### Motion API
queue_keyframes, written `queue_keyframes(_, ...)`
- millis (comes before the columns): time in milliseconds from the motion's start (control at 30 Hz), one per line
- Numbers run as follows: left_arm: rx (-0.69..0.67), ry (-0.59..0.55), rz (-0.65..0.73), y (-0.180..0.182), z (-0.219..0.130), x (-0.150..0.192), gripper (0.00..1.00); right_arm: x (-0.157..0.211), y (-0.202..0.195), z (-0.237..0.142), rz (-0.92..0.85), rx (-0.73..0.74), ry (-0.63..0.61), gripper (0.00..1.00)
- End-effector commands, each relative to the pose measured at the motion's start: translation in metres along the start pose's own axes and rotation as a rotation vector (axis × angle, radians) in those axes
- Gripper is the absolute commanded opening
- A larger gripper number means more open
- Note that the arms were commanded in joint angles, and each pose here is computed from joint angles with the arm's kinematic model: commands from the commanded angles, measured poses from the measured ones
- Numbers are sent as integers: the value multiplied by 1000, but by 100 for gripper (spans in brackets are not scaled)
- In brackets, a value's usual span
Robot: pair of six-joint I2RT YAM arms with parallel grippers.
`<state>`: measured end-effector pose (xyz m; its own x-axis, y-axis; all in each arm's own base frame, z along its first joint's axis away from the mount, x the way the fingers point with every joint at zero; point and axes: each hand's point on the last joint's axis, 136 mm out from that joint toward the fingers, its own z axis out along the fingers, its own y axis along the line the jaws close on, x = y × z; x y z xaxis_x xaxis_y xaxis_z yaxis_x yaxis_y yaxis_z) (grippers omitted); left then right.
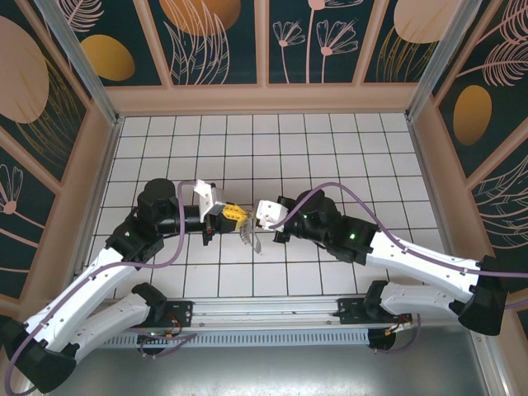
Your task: Put the keys on the keyring
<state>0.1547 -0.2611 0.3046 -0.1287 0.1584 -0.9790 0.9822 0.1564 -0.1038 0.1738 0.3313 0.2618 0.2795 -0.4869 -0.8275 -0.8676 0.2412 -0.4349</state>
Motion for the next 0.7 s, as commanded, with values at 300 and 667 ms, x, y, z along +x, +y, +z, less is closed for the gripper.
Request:
queue_keyframes(300, 68, -113, 73, -13, -1, -25, 0, 1, 11, 4, 3, -80, 20, 0)
queue_keyframes(667, 16, -112, 68, -8, -5, -24, 0, -10, -17, -21, 75, 80, -45, 29)
